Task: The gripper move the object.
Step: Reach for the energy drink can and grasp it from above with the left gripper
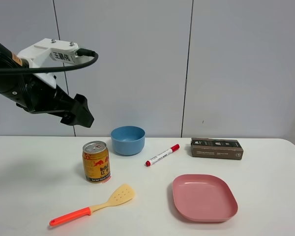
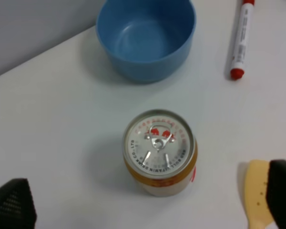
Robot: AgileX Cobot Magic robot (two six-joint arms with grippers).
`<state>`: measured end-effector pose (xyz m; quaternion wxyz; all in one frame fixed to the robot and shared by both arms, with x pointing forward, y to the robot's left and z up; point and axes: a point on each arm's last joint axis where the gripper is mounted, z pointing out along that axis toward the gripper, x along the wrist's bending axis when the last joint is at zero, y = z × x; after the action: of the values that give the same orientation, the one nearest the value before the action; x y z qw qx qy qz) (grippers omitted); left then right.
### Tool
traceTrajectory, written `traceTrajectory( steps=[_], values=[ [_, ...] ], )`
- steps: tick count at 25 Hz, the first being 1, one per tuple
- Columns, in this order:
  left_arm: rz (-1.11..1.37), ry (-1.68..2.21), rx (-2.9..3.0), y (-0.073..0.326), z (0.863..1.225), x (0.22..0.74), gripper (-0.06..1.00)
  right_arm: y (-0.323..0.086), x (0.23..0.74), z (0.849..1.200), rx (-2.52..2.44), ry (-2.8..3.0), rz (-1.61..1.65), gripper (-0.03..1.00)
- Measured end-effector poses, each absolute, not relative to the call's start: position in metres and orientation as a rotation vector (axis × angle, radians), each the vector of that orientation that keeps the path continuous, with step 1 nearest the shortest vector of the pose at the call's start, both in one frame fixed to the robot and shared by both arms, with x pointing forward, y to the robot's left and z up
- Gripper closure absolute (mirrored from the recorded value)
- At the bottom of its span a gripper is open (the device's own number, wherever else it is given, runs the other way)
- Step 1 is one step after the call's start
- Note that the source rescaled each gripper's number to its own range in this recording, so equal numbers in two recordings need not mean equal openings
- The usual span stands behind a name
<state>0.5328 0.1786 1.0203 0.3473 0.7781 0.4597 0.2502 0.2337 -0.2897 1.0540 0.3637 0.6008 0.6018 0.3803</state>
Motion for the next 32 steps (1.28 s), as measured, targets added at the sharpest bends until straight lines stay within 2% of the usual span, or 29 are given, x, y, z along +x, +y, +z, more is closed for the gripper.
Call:
traceTrajectory(
  steps=[16,32],
  values=[
    [0.639,1.204,2.094,0.169,0.963,0.558,-0.04,-0.29,0.234,1.054,1.546,1.548,0.979,-0.03],
    [0.588,1.219,1.935,0.145,0.949,0.545,-0.04,-0.29,0.234,1.054,1.546,1.548,0.979,-0.03]
  ],
)
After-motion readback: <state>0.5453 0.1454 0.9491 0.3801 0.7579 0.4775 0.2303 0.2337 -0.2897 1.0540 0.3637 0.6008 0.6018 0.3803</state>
